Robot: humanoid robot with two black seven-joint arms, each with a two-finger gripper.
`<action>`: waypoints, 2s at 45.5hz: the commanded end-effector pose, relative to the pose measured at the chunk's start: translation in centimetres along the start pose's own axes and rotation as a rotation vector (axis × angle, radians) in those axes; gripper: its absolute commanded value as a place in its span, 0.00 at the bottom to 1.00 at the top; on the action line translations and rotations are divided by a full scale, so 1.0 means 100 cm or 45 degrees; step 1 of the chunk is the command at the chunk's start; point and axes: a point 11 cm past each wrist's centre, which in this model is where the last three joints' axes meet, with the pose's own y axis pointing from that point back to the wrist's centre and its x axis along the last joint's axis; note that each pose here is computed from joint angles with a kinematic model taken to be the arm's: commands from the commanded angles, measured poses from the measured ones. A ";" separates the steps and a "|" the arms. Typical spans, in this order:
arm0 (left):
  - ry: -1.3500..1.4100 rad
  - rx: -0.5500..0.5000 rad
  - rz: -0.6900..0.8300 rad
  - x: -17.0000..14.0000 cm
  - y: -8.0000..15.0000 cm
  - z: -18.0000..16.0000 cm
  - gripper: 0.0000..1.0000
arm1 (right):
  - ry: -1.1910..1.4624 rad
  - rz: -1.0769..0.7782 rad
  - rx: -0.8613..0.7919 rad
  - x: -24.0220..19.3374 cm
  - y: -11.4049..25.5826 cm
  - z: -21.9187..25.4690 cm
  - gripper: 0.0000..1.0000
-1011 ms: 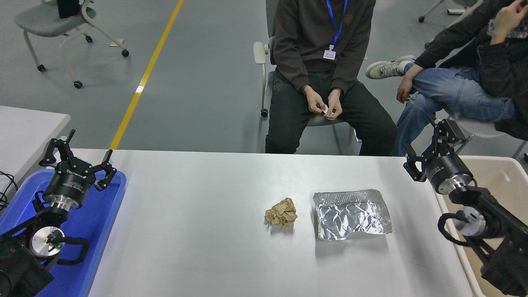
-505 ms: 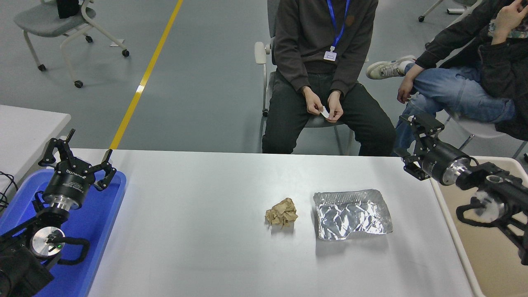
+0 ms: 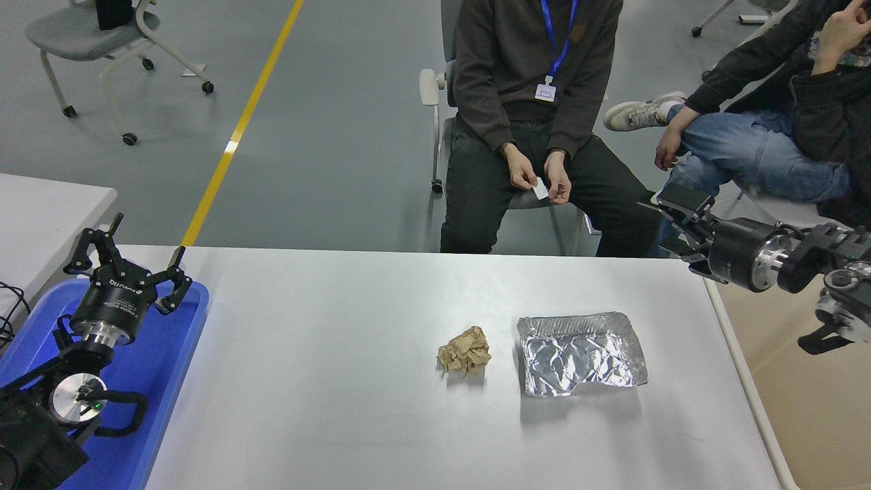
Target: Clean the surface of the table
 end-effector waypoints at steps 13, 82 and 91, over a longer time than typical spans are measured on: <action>0.000 0.000 -0.001 0.000 0.000 0.000 1.00 | 0.419 -0.209 -0.134 -0.022 -0.003 -0.002 1.00; 0.000 0.000 -0.001 0.000 0.000 0.000 1.00 | 0.606 -0.400 -0.508 -0.103 -0.023 0.118 1.00; 0.000 0.001 0.001 0.000 0.000 0.000 1.00 | 0.609 -0.359 -0.512 -0.104 -0.023 0.123 1.00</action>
